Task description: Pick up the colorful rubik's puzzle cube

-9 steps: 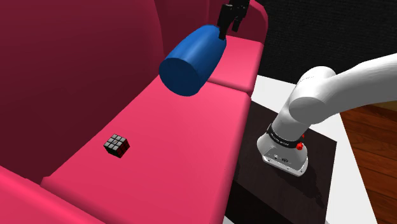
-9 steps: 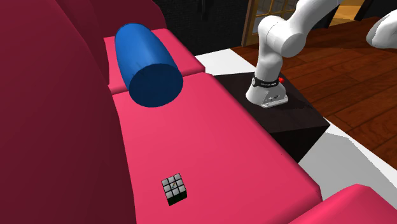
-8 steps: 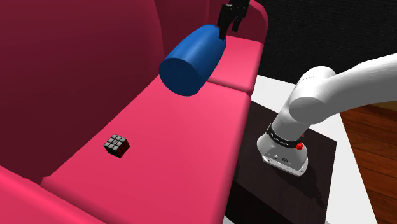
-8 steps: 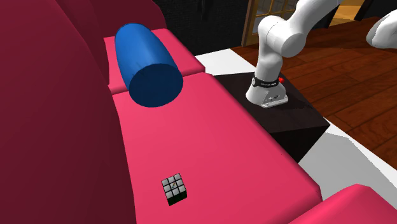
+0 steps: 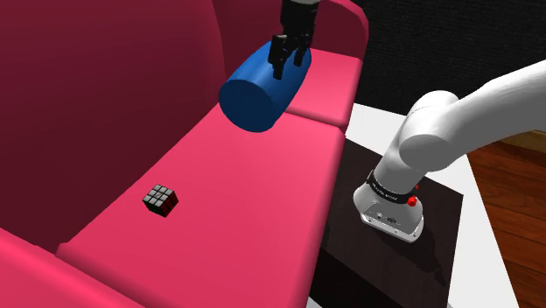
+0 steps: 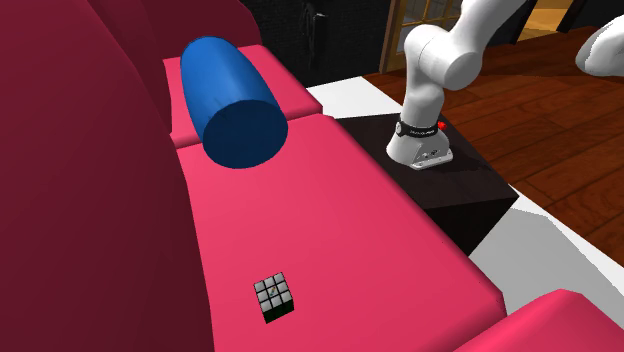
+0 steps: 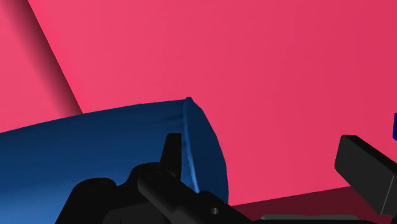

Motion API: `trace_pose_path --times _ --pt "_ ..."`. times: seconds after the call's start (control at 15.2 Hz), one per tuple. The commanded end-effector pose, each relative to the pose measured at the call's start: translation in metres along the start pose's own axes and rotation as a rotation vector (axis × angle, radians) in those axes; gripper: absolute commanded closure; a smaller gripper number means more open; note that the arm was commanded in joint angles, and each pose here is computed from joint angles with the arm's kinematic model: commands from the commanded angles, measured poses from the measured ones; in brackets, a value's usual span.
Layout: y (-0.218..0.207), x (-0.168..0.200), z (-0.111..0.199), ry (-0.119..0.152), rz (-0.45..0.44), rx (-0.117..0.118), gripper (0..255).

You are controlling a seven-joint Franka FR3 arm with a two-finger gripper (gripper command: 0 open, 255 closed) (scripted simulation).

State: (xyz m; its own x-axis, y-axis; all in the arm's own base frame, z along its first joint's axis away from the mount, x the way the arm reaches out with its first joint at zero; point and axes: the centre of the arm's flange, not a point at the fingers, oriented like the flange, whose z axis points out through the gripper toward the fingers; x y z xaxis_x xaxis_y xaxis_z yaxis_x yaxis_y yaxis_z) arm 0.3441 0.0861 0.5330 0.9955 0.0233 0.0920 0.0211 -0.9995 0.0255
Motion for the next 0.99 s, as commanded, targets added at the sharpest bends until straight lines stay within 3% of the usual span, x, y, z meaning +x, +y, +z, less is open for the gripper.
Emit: trace_pose_path --times 0.0,0.92 --pt "-0.023 0.010 0.013 -0.004 0.000 0.003 0" --pt "-0.171 0.063 0.110 -0.036 -0.005 0.015 0"
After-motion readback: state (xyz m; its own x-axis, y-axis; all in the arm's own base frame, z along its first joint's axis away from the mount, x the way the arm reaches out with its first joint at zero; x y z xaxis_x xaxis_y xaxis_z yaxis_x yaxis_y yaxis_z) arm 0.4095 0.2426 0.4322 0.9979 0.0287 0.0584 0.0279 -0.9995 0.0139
